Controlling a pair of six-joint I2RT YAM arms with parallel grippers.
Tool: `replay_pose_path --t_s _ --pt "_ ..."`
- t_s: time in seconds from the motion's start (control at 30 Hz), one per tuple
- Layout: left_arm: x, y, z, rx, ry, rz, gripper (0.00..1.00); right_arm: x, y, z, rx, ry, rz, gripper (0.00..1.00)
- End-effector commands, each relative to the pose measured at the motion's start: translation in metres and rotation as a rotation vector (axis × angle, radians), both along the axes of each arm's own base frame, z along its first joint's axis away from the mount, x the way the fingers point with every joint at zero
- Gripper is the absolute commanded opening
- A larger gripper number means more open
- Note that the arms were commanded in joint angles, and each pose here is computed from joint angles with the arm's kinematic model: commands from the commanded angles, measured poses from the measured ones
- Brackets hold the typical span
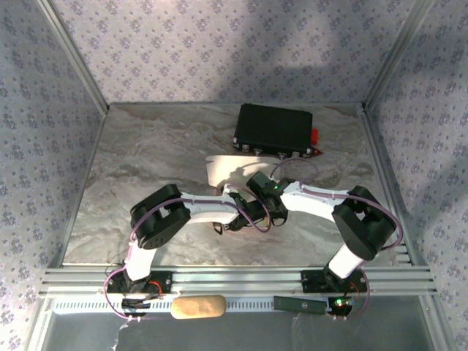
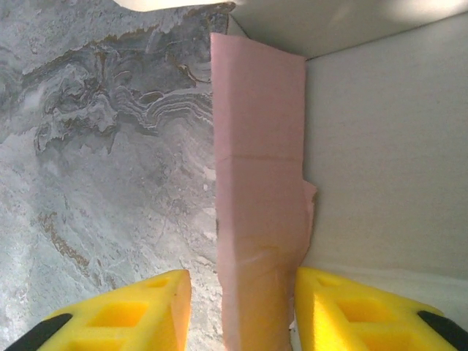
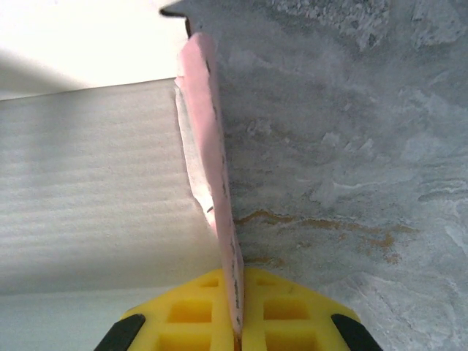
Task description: Fold the paper box
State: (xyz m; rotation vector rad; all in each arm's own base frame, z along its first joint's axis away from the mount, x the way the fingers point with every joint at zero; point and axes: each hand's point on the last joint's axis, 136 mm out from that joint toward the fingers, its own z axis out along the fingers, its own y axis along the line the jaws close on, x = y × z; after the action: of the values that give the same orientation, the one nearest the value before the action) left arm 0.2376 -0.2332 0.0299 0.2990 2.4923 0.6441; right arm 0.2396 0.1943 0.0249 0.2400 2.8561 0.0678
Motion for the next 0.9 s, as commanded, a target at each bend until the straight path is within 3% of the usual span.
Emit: replay_pose_path --t_s 0.0,0.17,0.37,0.67,0.87 --pt "-0.011 -0.008 -0.008 -0.078 0.097 0.006 0.46 -0.006 -0.002 0.005 -0.010 -0.002 -0.001 0.00" --pt "-0.004 -0.011 0.003 -0.129 0.098 0.013 0.53 -0.005 -0.002 0.004 -0.012 -0.001 -0.001 0.00" --pt "0.012 -0.014 0.005 -0.175 0.107 0.007 0.53 -0.005 -0.002 0.005 -0.009 -0.001 0.002 0.00" --pt "0.032 -0.020 0.006 -0.259 0.127 0.009 0.38 -0.004 -0.001 0.004 -0.011 -0.001 0.009 0.00" --pt "0.028 -0.032 0.014 -0.359 0.141 0.001 0.41 -0.004 -0.004 0.000 -0.013 0.009 0.003 0.00"
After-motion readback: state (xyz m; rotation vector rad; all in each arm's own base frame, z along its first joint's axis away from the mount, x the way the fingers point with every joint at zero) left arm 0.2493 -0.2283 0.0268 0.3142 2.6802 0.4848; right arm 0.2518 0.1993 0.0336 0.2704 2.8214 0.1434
